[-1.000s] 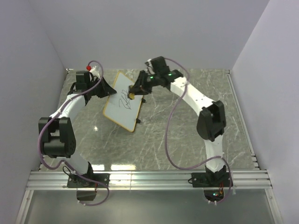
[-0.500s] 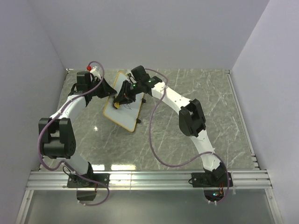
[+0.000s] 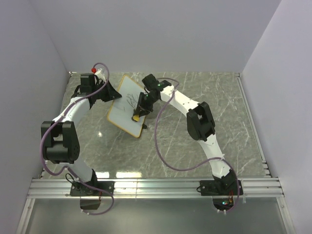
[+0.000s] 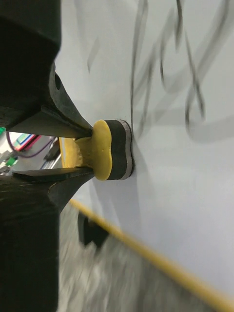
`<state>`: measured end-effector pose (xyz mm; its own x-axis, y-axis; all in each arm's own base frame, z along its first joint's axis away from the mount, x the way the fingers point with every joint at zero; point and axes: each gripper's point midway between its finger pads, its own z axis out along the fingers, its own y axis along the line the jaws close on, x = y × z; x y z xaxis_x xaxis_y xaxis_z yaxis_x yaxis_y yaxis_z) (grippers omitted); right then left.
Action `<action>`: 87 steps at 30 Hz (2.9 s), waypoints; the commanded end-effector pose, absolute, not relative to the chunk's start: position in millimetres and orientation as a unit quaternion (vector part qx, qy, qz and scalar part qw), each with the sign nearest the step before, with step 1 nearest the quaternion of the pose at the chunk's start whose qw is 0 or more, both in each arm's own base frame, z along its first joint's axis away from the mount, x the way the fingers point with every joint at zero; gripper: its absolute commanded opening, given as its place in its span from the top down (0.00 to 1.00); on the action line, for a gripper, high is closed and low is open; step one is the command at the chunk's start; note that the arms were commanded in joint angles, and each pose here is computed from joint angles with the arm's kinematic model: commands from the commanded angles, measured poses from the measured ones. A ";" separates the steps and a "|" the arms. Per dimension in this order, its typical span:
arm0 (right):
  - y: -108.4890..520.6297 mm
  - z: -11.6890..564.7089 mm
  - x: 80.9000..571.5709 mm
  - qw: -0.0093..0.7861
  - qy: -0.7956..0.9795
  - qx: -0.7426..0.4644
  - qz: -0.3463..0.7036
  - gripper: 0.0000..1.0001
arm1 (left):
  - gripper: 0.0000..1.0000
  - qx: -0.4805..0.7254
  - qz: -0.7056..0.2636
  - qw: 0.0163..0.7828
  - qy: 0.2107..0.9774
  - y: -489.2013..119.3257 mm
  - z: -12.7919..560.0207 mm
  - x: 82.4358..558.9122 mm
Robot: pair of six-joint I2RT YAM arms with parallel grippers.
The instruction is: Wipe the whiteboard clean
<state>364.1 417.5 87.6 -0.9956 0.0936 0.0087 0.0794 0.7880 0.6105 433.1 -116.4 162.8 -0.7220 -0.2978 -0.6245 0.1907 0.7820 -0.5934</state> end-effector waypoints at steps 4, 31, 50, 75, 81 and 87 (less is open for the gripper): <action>384.7 37.8 347.5 0.000 0.974 0.039 0.224 1.00 | 1.00 -0.001 -0.360 0.237 0.902 -150.9 115.1 378.3; 474.5 144.2 353.8 0.064 0.919 -0.039 0.388 1.00 | 1.00 -0.003 -0.365 0.232 0.901 -151.5 112.9 366.0; 390.0 65.9 378.6 0.035 0.965 0.018 0.258 1.00 | 1.00 -0.001 -0.367 0.220 0.904 -155.0 110.7 354.8; 459.5 144.1 425.8 0.039 0.881 0.077 0.466 1.00 | 1.00 0.048 -0.393 0.180 0.901 -190.0 109.0 318.7; 405.5 75.3 400.3 -0.027 0.933 0.101 0.345 1.00 | 1.00 0.052 -0.392 0.176 0.902 -191.2 108.7 319.1; 367.7 41.8 376.1 -0.043 0.960 0.080 0.266 1.00 | 1.00 0.051 -0.394 0.173 0.901 -193.2 108.2 324.1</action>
<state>401.7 392.1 87.6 -0.9820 0.1599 0.1006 0.1863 0.7315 0.6559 418.9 -136.2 175.0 -0.6952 -0.2488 -0.6744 0.2674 0.7814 -0.5639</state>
